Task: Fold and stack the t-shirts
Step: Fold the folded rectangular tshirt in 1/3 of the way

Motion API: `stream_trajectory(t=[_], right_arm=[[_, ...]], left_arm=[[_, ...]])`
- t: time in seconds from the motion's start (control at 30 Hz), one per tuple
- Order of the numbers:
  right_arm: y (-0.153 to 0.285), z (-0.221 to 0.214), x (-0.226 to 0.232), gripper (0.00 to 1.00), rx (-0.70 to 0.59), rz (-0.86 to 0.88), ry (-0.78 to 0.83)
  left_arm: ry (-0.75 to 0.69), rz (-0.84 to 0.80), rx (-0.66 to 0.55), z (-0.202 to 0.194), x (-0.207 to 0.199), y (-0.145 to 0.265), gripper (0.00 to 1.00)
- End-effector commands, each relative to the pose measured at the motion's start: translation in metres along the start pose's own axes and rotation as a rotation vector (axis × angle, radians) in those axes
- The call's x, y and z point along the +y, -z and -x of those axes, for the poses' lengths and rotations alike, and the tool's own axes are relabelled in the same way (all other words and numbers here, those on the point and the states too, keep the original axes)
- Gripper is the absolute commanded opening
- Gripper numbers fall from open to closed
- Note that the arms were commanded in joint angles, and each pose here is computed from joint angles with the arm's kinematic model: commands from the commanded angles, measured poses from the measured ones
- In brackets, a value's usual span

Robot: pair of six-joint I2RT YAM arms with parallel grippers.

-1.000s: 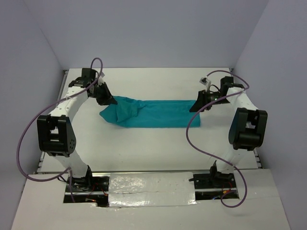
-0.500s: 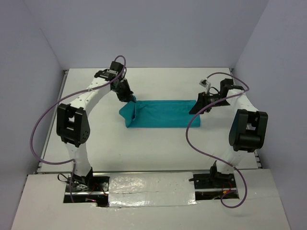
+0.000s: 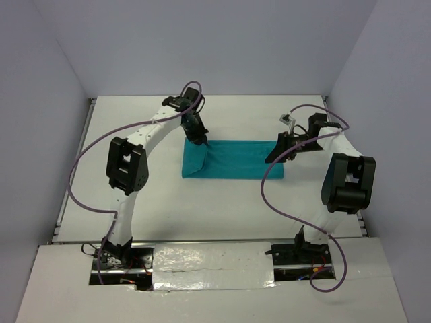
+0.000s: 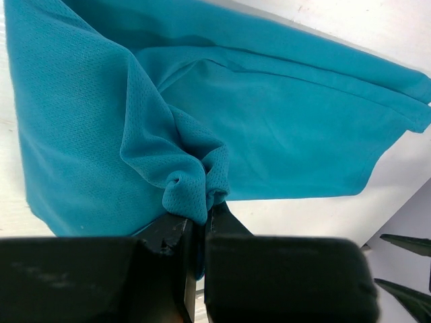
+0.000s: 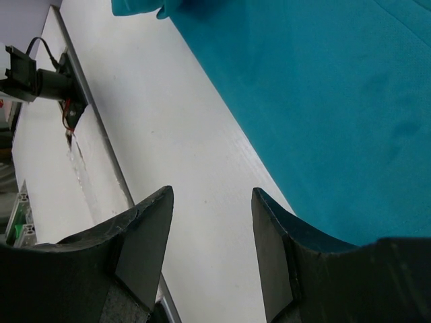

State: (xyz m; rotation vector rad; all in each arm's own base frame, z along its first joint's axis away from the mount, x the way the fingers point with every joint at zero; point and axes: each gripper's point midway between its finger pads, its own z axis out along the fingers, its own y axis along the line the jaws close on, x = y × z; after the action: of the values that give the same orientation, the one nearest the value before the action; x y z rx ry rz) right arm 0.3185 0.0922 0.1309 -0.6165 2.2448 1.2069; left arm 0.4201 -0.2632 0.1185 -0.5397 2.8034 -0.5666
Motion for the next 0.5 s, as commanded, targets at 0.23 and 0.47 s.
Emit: stream_trajectory(t=[0.23, 0.47], right_arm=[[0.005, 0.005, 0.010, 0.58, -0.033, 0.016, 0.036], [0.004, 0.001, 0.008, 0.58, -0.030, 0.018, 0.026]], left_arm=[[0.043, 0.055, 0.014, -0.014, -0.011, -0.023, 0.00], [0.076, 0.069, 0.015, -0.017, -0.007, -0.037, 0.00]])
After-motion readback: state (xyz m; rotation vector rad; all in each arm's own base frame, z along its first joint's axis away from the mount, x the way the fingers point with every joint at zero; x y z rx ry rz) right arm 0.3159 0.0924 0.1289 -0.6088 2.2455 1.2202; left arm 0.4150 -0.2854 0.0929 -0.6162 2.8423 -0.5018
